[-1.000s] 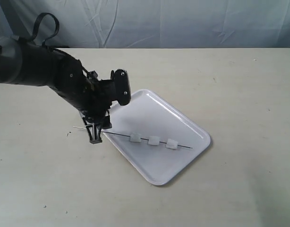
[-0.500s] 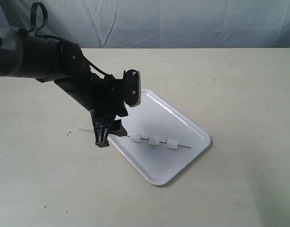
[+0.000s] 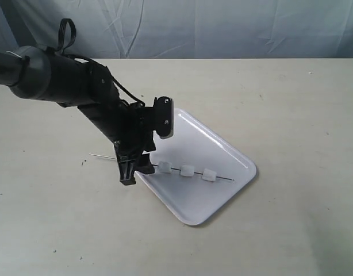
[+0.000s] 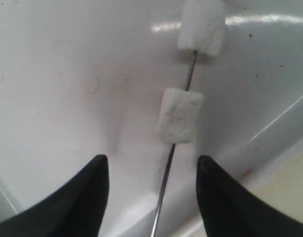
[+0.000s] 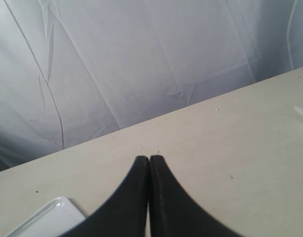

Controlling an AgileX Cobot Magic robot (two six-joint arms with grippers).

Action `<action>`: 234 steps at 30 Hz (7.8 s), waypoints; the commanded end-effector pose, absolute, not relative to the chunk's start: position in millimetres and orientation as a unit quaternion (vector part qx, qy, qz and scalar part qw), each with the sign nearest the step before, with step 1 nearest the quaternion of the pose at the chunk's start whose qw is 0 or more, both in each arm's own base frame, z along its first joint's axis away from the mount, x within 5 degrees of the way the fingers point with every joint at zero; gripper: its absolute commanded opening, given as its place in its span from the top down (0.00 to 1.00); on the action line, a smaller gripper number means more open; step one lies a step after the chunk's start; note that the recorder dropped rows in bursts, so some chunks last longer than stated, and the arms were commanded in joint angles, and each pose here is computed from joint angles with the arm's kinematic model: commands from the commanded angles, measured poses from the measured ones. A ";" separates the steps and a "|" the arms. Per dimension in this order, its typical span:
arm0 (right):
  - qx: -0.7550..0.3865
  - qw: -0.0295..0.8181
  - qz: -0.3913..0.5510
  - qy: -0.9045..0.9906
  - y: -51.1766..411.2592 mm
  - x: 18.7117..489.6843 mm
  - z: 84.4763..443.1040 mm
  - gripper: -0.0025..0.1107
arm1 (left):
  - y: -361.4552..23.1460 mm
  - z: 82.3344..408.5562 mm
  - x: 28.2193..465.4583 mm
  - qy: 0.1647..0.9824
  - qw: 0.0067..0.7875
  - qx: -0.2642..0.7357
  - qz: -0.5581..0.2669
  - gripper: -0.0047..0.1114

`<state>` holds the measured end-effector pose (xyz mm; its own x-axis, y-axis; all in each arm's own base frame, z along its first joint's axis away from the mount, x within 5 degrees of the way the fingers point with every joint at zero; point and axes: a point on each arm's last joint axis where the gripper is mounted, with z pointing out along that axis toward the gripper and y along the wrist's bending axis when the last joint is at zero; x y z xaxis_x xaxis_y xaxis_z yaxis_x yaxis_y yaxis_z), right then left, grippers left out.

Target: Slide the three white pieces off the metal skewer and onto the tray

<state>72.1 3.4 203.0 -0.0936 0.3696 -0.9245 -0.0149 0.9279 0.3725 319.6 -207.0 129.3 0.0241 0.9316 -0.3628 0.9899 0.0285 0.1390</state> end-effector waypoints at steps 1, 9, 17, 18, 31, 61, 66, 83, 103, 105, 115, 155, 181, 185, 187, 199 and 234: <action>0.120 0.665 0.144 0.723 3.3 72.6 203.5 0.98 | -206.2 123.7 321.4 0.696 0.164 0.696 -0.064 0.52; 0.120 0.665 0.144 0.723 3.3 72.6 203.5 0.98 | -198.2 112.8 322.2 0.705 0.124 0.697 -0.032 0.62; 0.120 0.665 0.144 0.723 3.3 72.6 203.5 0.98 | -194.1 92.8 317.4 0.697 0.071 0.712 -0.039 0.96; 0.120 0.665 0.144 0.723 3.3 72.6 203.5 0.98 | -193.5 89.5 316.7 0.697 0.063 0.713 -0.040 0.96; 0.124 0.683 0.140 0.706 1.6 72.9 208.0 0.98 | -203.0 135.9 339.3 0.786 0.142 0.601 -0.021 0.96; 0.031 0.507 0.211 0.835 44.4 147.4 267.4 0.98 | -195.0 250.4 222.0 0.867 0.137 0.280 -0.389 0.96; -0.020 0.370 0.206 0.906 67.4 203.3 249.1 0.96 | -191.0 236.1 210.3 0.872 0.118 0.206 -0.427 0.96; 0.013 0.184 0.558 0.809 34.7 287.9 144.8 0.89 | -180.6 204.9 197.4 0.818 0.167 0.140 -0.532 0.96; -0.059 0.192 0.578 0.791 97.7 289.6 113.7 0.61 | -177.4 150.8 190.4 0.853 0.086 0.113 -0.502 0.96; -0.067 0.189 0.579 0.790 102.1 288.1 113.7 0.65 | -177.4 150.8 190.4 0.853 0.086 0.113 -0.502 0.96; -0.085 0.178 0.582 0.789 113.6 283.8 113.7 0.69 | -177.6 151.1 190.2 0.856 0.068 0.084 -0.506 0.96; -0.112 0.166 0.603 0.772 146.9 301.8 135.7 0.70 | -178.9 153.5 188.4 0.850 0.048 0.068 -0.521 0.96; -0.113 0.166 0.603 0.772 146.9 301.8 135.7 0.70 | -178.7 153.1 188.7 0.851 0.050 0.067 -0.519 0.96; -0.113 0.166 0.603 0.772 146.9 301.8 135.7 0.64 | -178.7 153.1 188.7 0.851 0.050 0.067 -0.519 0.96; -0.113 0.166 0.603 0.772 146.9 301.8 135.7 0.66 | -178.7 153.1 188.7 0.851 0.050 0.067 -0.519 0.96; -0.110 0.169 0.593 0.779 146.3 302.8 133.9 0.73 | -178.9 153.5 188.3 0.849 0.048 0.068 -0.521 0.96; -0.098 0.201 0.540 0.812 145.1 322.9 134.1 0.76 | -169.4 140.0 167.5 0.855 0.016 0.062 -0.515 0.96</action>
<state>318.6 146.7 135.1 -0.9048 0.0451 -0.4234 -0.3825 0.3511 0.8547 178.2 -174.2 146.6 -0.9894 0.0787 -0.1224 0.1450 0.4605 -0.8757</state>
